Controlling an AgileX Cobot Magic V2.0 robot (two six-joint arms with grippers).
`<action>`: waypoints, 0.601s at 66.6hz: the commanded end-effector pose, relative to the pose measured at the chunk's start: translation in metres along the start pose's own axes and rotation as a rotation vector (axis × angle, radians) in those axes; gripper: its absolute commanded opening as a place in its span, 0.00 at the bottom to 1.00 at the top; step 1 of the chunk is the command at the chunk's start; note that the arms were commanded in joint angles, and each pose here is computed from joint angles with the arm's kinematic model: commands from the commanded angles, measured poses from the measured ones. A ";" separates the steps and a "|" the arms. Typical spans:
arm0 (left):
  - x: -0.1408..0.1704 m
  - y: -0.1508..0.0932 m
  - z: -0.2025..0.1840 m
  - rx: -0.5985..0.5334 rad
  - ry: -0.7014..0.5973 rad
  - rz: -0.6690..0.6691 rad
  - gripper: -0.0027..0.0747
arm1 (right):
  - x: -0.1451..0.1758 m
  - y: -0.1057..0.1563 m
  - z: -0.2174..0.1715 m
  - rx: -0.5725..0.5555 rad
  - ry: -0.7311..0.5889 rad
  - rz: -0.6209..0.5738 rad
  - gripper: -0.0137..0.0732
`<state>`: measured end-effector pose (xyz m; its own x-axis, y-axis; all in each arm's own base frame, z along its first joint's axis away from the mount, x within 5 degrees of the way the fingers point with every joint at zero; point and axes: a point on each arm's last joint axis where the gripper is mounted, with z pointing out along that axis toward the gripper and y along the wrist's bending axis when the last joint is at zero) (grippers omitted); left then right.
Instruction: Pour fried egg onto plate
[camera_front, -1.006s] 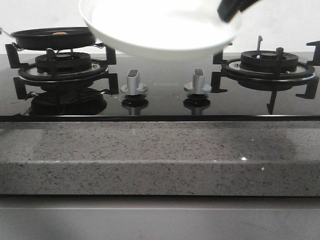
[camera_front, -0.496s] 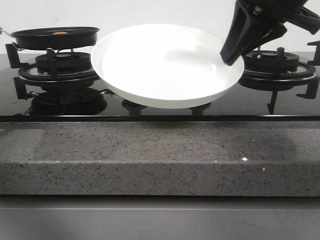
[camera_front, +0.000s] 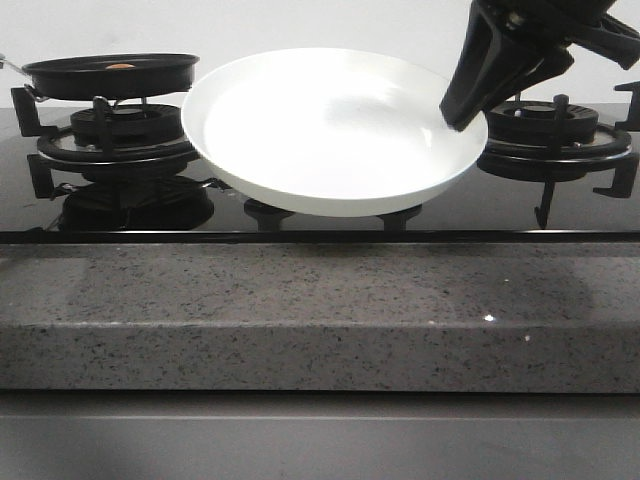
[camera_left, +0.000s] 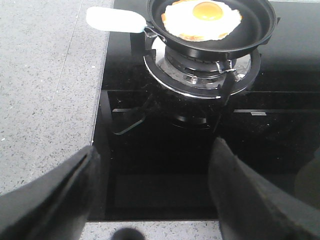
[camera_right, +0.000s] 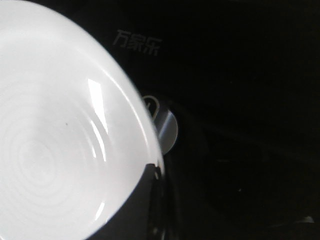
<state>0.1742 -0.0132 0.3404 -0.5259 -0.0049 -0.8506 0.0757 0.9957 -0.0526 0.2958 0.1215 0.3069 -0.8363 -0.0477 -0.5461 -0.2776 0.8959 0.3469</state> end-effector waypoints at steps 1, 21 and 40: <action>-0.018 0.000 -0.007 -0.001 -0.116 -0.010 0.64 | -0.011 0.007 -0.017 -0.029 -0.102 0.005 0.09; -0.021 -0.001 -0.010 0.016 -0.132 -0.036 0.64 | -0.011 0.007 -0.017 -0.029 -0.102 0.005 0.09; -0.040 0.004 -0.001 -0.053 0.093 0.073 0.73 | -0.011 0.007 -0.017 -0.029 -0.102 0.005 0.09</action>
<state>0.1855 -0.0113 0.3593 -0.6126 0.0526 -0.7886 0.0817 0.9967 0.0031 0.2958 0.1215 0.3069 -0.8366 -0.0468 -0.5459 -0.2773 0.8955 0.3481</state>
